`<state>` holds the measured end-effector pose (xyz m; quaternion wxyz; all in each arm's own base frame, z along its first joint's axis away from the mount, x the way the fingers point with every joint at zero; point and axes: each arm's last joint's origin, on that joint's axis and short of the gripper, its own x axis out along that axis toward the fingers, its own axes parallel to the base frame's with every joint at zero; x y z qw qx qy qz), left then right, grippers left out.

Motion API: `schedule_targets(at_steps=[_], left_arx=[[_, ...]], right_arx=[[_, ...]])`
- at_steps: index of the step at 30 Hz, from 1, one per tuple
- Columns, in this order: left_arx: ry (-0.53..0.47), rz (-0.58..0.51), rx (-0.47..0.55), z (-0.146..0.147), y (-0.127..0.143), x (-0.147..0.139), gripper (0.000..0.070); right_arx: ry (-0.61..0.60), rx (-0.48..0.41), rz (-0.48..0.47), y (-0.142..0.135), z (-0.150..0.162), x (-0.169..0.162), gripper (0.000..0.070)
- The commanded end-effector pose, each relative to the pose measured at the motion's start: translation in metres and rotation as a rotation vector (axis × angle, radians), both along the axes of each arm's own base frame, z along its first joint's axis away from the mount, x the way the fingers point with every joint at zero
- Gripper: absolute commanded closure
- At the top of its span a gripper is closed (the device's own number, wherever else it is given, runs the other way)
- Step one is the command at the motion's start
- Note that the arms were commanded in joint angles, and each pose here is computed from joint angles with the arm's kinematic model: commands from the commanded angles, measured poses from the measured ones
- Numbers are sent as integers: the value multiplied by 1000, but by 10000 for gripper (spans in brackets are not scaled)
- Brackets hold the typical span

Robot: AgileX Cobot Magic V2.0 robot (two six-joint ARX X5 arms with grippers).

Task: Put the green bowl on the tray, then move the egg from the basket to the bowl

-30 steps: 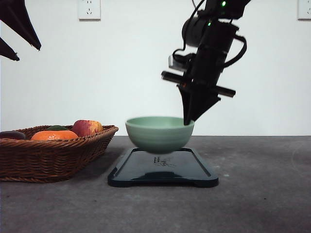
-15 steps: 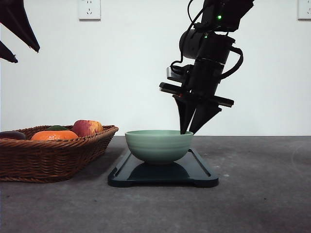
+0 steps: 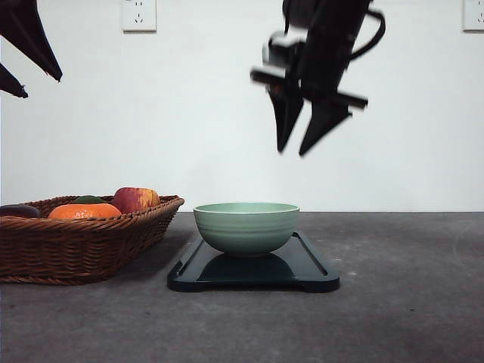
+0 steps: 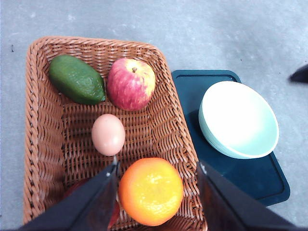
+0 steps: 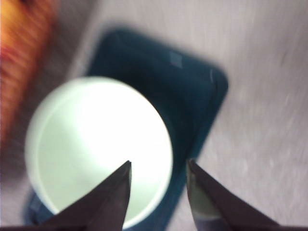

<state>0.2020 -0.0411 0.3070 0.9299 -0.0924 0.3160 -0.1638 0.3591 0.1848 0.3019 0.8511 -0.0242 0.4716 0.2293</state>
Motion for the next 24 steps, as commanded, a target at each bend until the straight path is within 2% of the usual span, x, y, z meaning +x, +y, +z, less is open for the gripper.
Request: schedule_targets(at_steps=[1, 6, 13, 17, 24], left_arx=[[-28, -6, -4, 7, -1, 2, 390], [-23, -6, -2, 7, -1, 1, 390], [-24, -7, -3, 7, -1, 1, 390], [-27, -7, -3, 7, -1, 2, 390], [-32, -7, -4, 8, -1, 2, 390]], right_arx=[[-21, 17, 26, 2, -7, -5, 492], [-123, 107, 57, -13, -10, -38, 493], [-264, 171, 57, -41, -11, -89, 494], [-329, 179, 76, -58, -16, -122, 494], [-366, 189, 71, -86, -36, -177, 494]])
